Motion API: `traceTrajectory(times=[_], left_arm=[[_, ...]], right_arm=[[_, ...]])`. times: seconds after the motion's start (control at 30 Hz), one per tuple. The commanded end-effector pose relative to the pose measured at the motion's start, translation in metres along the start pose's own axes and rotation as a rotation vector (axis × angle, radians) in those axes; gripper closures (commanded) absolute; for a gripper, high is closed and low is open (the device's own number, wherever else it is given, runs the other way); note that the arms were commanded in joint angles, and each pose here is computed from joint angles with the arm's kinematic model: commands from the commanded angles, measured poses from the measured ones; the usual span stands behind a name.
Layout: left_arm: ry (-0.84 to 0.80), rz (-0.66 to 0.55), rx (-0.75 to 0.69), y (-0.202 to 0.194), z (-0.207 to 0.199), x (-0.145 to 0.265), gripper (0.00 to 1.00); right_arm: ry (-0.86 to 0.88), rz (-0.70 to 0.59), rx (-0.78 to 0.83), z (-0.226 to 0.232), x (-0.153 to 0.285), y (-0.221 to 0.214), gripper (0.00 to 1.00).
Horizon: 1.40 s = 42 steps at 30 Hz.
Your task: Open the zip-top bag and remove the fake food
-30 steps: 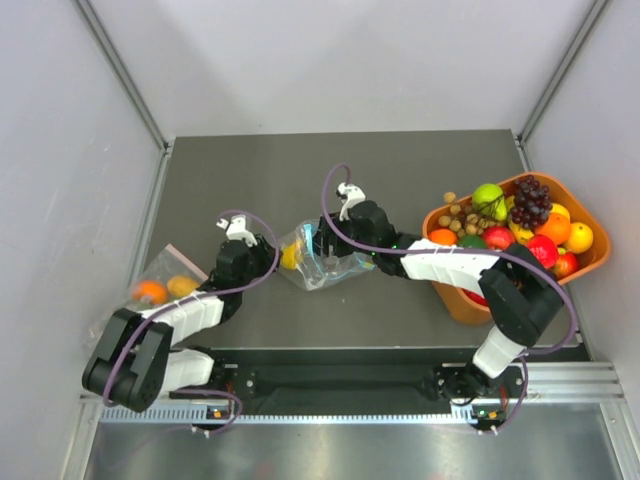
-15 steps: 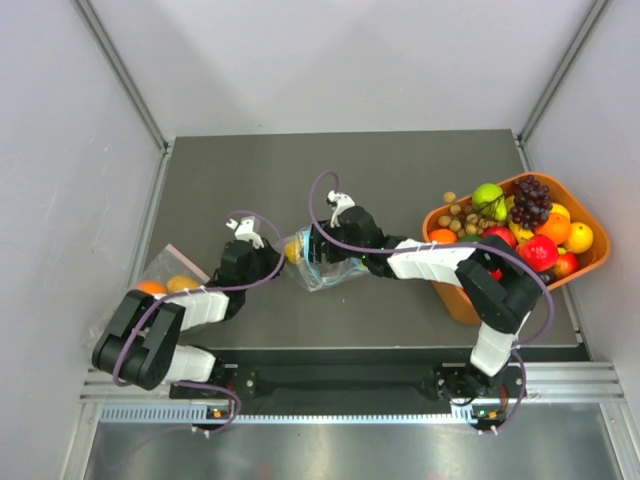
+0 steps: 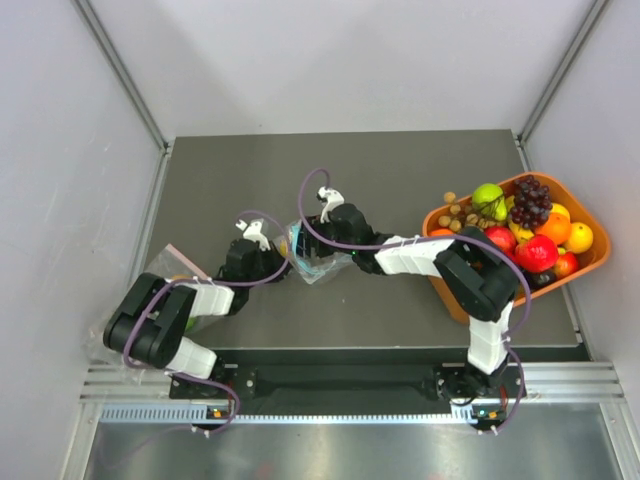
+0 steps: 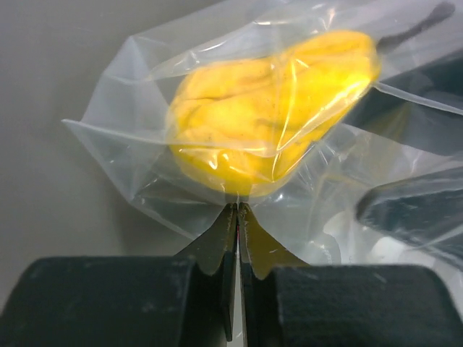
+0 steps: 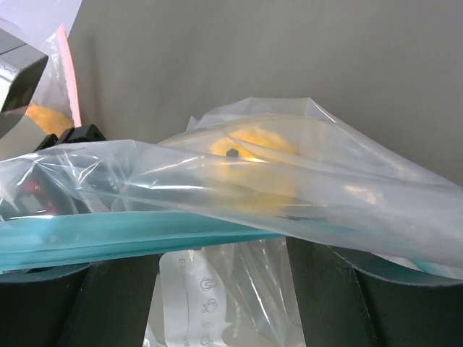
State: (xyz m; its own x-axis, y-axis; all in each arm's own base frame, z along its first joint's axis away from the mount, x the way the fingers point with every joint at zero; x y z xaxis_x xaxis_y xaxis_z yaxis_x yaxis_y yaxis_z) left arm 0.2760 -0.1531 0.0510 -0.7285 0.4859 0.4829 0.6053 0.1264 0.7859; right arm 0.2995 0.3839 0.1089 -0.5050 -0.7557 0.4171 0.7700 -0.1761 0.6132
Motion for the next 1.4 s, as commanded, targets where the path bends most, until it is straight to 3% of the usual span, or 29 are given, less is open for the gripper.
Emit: traceTrajectory(times=[0.0,0.37,0.8,0.87,0.97,1.0,1.13,1.37], left_arm=[[-0.052,-0.067,-0.029,0.021,-0.007,-0.008,0.93],[-0.059,-0.028,-0.007,0.009,-0.005,-0.017,0.96],[-0.033,-0.039,-0.034,0.016,-0.005,-0.007,0.96],[-0.012,-0.048,-0.045,0.021,-0.004,-0.001,0.94],[0.023,-0.073,-0.071,0.032,-0.004,0.012,0.82],[0.039,-0.084,-0.081,0.036,-0.005,0.019,0.69],[0.101,-0.126,-0.093,0.049,-0.001,0.036,0.50],[0.032,-0.156,-0.096,0.054,-0.011,0.040,0.41]], right_arm=[[0.107,-0.062,0.037,0.028,-0.013,0.018,0.34],[0.130,-0.099,0.070,0.026,-0.035,0.017,0.42],[0.091,-0.102,0.084,0.015,-0.035,0.010,0.90],[0.065,-0.109,0.099,0.011,-0.028,0.010,0.93],[0.045,-0.108,0.118,0.011,-0.014,0.011,0.99],[0.033,-0.092,0.122,0.007,-0.011,0.006,1.00],[0.021,-0.062,0.119,0.002,0.004,-0.003,1.00],[0.032,-0.066,0.101,0.004,0.036,-0.008,1.00]])
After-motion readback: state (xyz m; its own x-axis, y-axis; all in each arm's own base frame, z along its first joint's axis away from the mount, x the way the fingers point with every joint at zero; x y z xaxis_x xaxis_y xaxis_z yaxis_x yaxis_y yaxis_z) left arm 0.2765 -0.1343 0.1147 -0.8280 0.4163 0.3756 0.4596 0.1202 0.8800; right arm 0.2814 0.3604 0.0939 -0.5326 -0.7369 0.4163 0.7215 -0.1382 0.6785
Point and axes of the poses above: each gripper's point midway between its finger pads, its own x axis back along the fingers, its own z axis along the line the jaws close on, y = z × x, the point moved 4 cm from there along x, back along the fingers, and after that the axes turned 11 degrees about -x, right-handed, at the moved point
